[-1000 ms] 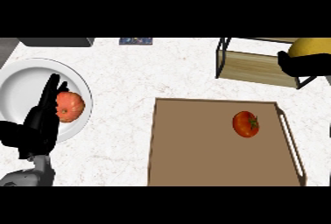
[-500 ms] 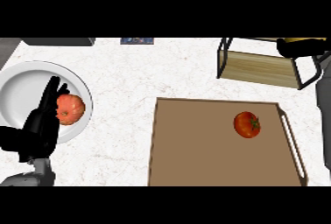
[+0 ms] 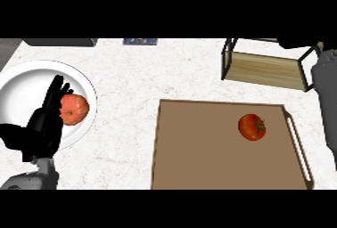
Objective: Pick the lemon from the tray and place it in the tiered shelf
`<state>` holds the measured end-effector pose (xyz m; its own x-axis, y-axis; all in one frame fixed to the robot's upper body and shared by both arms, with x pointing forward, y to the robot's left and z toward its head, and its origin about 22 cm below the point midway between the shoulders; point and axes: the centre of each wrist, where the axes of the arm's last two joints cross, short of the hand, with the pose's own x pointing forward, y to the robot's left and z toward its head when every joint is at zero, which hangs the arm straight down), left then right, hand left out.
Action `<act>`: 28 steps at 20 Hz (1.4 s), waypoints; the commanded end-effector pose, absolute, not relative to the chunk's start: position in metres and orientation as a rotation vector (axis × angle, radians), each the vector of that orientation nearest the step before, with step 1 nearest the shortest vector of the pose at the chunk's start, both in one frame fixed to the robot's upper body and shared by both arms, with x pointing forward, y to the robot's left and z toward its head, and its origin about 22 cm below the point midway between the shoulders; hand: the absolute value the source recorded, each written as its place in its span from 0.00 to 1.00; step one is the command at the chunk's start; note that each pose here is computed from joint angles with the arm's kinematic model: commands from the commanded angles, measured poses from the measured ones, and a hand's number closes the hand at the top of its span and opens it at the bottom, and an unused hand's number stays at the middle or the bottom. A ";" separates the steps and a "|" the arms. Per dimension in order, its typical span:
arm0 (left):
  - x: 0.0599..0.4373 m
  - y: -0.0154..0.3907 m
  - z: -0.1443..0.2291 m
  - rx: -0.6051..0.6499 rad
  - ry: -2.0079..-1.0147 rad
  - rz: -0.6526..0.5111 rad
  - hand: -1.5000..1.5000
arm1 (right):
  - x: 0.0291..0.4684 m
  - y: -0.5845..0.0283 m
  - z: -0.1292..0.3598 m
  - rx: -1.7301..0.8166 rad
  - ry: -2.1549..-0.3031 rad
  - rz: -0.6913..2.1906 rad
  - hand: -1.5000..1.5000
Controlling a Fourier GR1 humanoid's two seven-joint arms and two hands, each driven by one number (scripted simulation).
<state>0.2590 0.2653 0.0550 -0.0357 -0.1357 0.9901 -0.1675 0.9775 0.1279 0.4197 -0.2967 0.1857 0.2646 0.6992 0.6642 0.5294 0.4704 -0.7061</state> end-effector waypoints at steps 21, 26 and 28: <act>0.265 0.263 0.071 0.221 -1.622 0.030 0.50 | 0.450 -0.326 0.189 -0.901 -1.622 -0.157 0.00; 0.246 0.277 0.057 0.272 -1.592 0.028 0.50 | 0.424 -0.363 0.224 -0.942 -1.586 -0.280 0.00; 0.253 0.262 0.046 0.234 -1.591 0.037 0.50 | 0.412 -0.396 0.249 -0.981 -1.546 -0.356 0.00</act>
